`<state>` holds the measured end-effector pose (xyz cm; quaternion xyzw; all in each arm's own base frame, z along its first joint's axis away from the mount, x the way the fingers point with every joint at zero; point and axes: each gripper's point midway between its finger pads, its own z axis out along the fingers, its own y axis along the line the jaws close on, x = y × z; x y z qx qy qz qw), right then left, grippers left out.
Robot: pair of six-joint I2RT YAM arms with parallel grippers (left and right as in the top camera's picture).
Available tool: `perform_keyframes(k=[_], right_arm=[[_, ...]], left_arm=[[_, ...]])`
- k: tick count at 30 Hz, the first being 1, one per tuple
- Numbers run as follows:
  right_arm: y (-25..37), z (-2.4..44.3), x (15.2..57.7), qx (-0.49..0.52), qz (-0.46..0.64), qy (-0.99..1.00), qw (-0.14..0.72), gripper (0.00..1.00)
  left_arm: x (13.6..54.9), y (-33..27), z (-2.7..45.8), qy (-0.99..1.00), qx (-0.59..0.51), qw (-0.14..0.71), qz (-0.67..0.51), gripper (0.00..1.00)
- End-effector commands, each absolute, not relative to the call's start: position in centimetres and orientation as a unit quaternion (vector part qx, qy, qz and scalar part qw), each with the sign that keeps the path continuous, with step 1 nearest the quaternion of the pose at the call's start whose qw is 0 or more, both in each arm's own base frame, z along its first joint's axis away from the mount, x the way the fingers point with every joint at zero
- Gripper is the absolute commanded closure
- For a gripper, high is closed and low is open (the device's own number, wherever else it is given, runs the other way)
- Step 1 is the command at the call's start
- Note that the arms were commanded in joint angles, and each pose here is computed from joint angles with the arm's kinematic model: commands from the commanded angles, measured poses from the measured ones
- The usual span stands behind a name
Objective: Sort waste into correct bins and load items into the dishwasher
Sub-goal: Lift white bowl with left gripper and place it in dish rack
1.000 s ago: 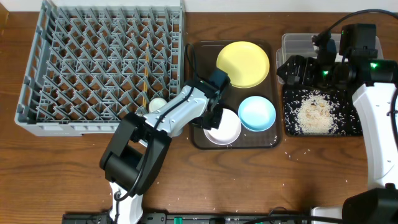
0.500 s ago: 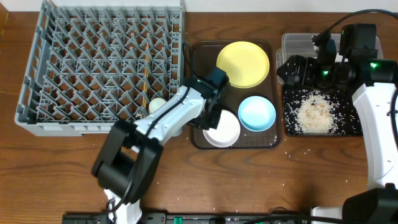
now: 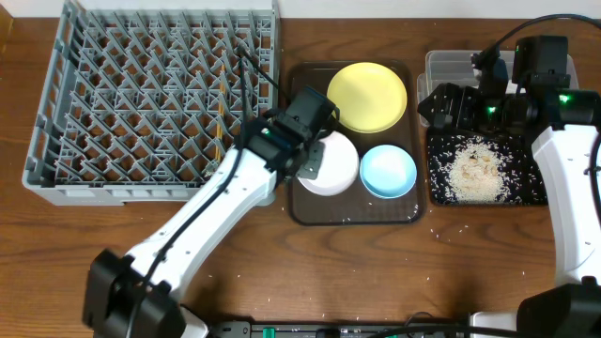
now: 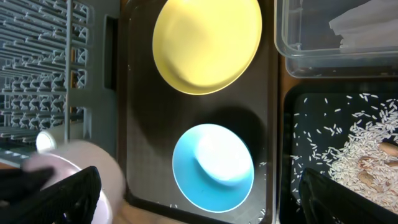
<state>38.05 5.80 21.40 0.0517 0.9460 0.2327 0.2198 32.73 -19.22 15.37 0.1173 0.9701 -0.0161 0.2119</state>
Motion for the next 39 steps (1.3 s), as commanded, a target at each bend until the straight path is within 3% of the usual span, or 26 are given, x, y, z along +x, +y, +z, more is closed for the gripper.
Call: perform_keyframes(k=[1,8,14,31,39], right_arm=[[6.4,22.2,37.8,0.038,0.237,0.943,0.229,0.01],[6.4,22.2,37.8,0.038,0.237,0.943,0.229,0.01],[6.4,22.2,37.8,0.038,0.237,0.943,0.229,0.01],[6.4,22.2,37.8,0.038,0.237,0.943,0.229,0.01],[6.4,22.2,37.8,0.038,0.237,0.943,0.229,0.01]], left_arm=[[35.5,-14.6,18.6,0.943,0.074,0.303,0.113,0.93],[38.5,-8.6,24.2,0.859,-0.018,0.418,0.294,0.93],[39.5,-4.7,27.3,0.793,-0.098,0.461,0.386,0.92],[42.2,-3.0,21.9,0.682,-0.114,0.426,0.584,0.92],[42.7,-3.8,18.3,0.688,-0.080,0.408,0.595,0.93]])
